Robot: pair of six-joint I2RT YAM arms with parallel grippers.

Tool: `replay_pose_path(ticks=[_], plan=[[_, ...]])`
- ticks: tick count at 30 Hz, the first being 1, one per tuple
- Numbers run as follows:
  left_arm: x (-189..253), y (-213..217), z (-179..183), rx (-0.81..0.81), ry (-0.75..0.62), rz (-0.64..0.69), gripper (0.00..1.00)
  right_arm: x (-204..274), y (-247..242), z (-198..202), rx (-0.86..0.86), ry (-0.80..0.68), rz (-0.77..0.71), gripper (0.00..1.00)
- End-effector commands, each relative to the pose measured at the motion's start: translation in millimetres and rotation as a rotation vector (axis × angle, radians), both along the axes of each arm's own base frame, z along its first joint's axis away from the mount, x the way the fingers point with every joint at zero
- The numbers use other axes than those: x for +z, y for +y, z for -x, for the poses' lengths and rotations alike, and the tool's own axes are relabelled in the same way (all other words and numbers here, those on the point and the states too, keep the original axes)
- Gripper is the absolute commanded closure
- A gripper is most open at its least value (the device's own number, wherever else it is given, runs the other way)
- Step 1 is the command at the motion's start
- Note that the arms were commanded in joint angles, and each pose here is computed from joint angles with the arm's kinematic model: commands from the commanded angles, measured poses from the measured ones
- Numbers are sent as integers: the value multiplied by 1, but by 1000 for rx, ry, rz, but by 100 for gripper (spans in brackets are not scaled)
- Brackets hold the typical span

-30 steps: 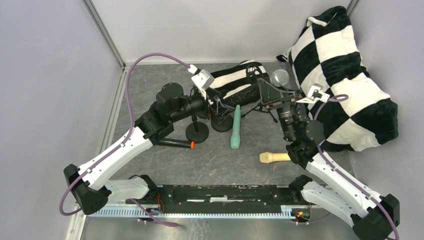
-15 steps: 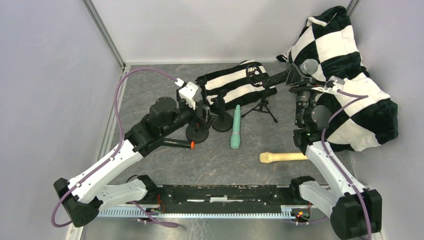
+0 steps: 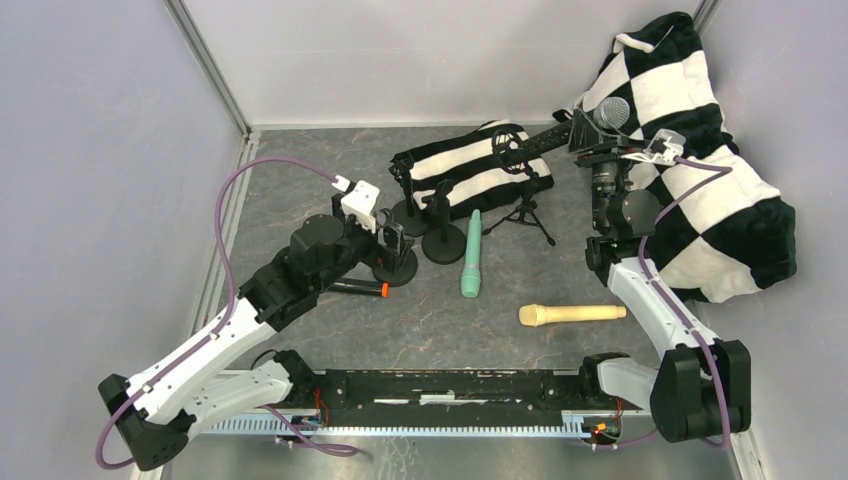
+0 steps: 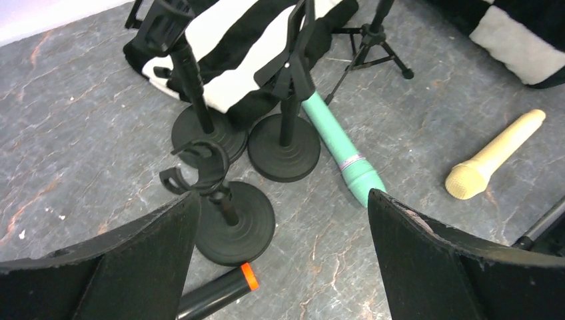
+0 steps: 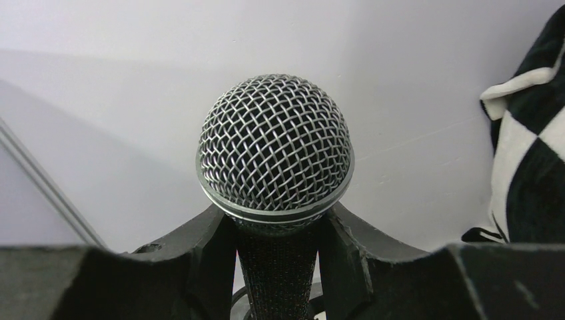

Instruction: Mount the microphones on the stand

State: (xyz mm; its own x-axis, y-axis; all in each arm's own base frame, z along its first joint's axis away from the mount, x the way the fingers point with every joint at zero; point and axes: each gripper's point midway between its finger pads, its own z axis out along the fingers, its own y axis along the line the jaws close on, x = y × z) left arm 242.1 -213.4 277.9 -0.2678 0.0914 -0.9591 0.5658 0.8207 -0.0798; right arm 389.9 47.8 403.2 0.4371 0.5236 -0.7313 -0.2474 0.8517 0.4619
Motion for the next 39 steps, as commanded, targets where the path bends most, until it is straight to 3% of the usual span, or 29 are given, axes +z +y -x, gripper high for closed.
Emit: replay_pose_path(ticks=[1,39], plan=[[-4,19,-2,68,-36,-19,0,44,13,10,77,-138,15,100],[-19,24,-2,95,-29,-21,1,14,35,-13,161,-69,95,100]])
